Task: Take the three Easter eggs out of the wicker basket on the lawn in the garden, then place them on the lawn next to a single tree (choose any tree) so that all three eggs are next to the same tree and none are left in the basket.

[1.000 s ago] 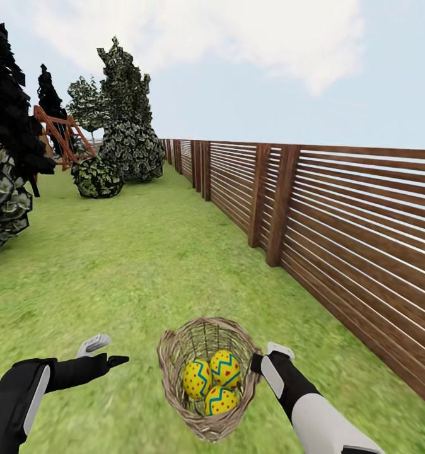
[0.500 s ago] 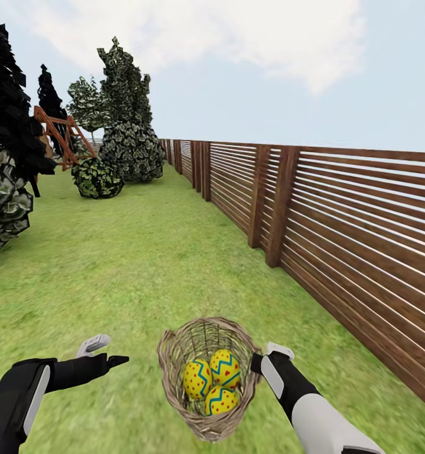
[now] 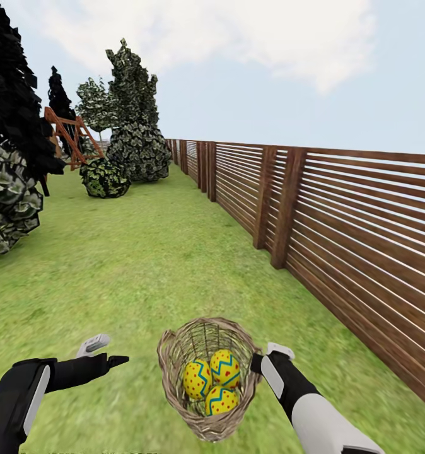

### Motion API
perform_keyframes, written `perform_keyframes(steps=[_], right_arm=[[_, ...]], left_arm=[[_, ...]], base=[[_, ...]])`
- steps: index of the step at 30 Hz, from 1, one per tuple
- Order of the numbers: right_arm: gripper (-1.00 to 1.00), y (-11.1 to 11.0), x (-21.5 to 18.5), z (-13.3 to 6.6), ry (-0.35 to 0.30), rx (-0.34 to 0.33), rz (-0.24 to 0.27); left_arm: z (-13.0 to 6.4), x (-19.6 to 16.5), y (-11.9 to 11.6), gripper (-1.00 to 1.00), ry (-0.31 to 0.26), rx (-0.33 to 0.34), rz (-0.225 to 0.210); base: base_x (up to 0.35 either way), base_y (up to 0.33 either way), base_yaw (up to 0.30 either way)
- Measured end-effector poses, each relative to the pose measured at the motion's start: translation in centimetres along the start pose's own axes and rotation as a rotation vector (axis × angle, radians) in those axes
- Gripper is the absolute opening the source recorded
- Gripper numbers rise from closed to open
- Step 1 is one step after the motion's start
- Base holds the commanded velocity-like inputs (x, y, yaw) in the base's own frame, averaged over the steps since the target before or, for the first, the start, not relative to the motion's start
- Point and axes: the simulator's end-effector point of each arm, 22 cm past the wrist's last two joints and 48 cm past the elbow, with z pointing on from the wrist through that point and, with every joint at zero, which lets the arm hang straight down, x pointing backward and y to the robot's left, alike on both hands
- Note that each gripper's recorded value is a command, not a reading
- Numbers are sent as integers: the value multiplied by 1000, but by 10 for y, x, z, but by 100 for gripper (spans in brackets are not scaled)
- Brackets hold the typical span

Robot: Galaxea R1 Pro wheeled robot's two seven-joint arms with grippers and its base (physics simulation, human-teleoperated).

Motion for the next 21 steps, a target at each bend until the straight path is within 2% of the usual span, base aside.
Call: perform_keyframes(steps=[21], right_arm=[[-100, 0, 1, -1, 4, 0, 0]], left_arm=[[-2, -1, -1, 100, -2, 1, -1]], base=[[0, 0, 169]])
